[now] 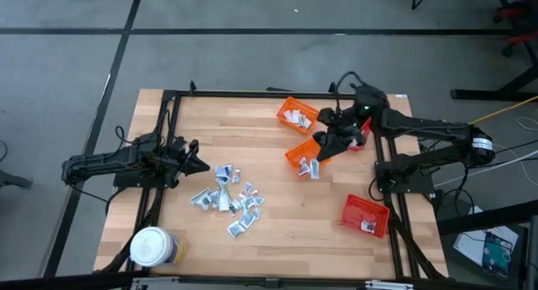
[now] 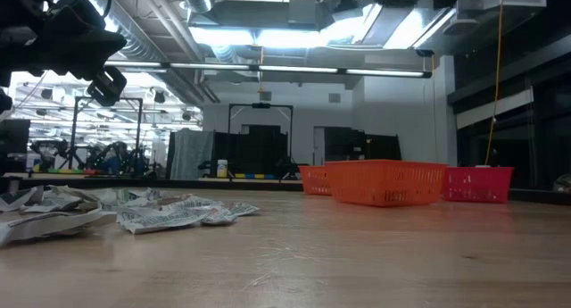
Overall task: Pick & Place First Aid Supplies
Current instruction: Put the blue alcohol pad into the bottom orange bin
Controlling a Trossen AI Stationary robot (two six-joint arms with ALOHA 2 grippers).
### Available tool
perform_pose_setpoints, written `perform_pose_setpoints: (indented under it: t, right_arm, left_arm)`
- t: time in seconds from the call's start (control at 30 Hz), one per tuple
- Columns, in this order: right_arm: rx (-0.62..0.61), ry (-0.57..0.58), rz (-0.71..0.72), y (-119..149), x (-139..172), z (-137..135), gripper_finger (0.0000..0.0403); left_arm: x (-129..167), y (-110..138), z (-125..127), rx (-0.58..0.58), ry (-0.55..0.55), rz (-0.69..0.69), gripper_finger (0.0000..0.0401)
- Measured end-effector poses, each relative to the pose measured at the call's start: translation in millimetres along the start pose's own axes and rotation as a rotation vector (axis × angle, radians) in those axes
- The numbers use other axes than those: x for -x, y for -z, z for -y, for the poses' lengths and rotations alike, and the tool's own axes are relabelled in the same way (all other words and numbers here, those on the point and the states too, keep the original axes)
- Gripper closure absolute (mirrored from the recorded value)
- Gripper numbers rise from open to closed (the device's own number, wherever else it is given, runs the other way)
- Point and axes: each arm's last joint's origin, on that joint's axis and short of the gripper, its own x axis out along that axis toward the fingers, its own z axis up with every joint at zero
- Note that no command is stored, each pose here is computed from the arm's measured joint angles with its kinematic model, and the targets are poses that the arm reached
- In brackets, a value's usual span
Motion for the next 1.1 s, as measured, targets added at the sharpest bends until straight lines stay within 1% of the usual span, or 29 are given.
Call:
perform_pose_setpoints:
  t: [0.17, 0.23, 0.3, 0.43, 0.57, 0.63, 0.83, 0.93, 1.03, 1.1]
  right_arm:
    - [-0.105, 0.094, -0.083, 12.4, 11.1, 22.9, 0.0403]
    - [-0.136, 0.156, -0.093, 19.7, 16.7, 32.3, 0.0403]
    - [-0.155, 0.258, -0.082, 27.2, 22.9, 41.2, 0.0403]
    - [-0.156, 0.522, -0.035, 36.2, 34.8, 54.5, 0.0403]
    - [-0.164, 0.756, -0.009, 41.4, 42.7, 63.5, 0.0403]
    - [-0.172, 0.845, -0.016, 44.1, 44.9, 67.5, 0.0403]
    - [-0.167, 1.061, -0.041, 46.4, 46.3, 82.3, 0.0403]
    - [-0.146, 1.132, -0.046, 45.2, 45.8, 88.7, 0.0403]
    - [-0.151, 1.146, -0.048, 43.8, 45.0, 94.0, 0.0399]
    - [-0.156, 1.148, -0.05, 43.2, 44.5, 96.7, 0.039]
  left_arm:
    - [0.0, 0.0, 0.0, 0.0, 0.0, 0.0, 0.0386]
    - [0.0, 0.0, 0.0, 0.0, 0.0, 0.0, 0.0386]
    - [0.0, 0.1, 0.0, 0.0, 0.0, 0.0, 0.0386]
    - [0.0, 0.1, 0.0, 0.0, 0.0, 0.0, 0.0386]
    - [0.0, 0.0, 0.0, 0.0, 0.0, 0.0, 0.0385]
    - [0.0, 0.0, 0.0, 0.0, 0.0, 0.0, 0.0386]
    - [0.0, 0.0, 0.0, 0.0, 0.0, 0.0, 0.0386]
    - [0.0, 0.1, 0.0, 0.0, 0.0, 0.0, 0.0386]
    - [0.0, 0.1, -0.1, 0.0, 0.0, 0.0, 0.0386]
    - [0.0, 0.0, 0.0, 0.0, 0.0, 0.0, 0.0386]
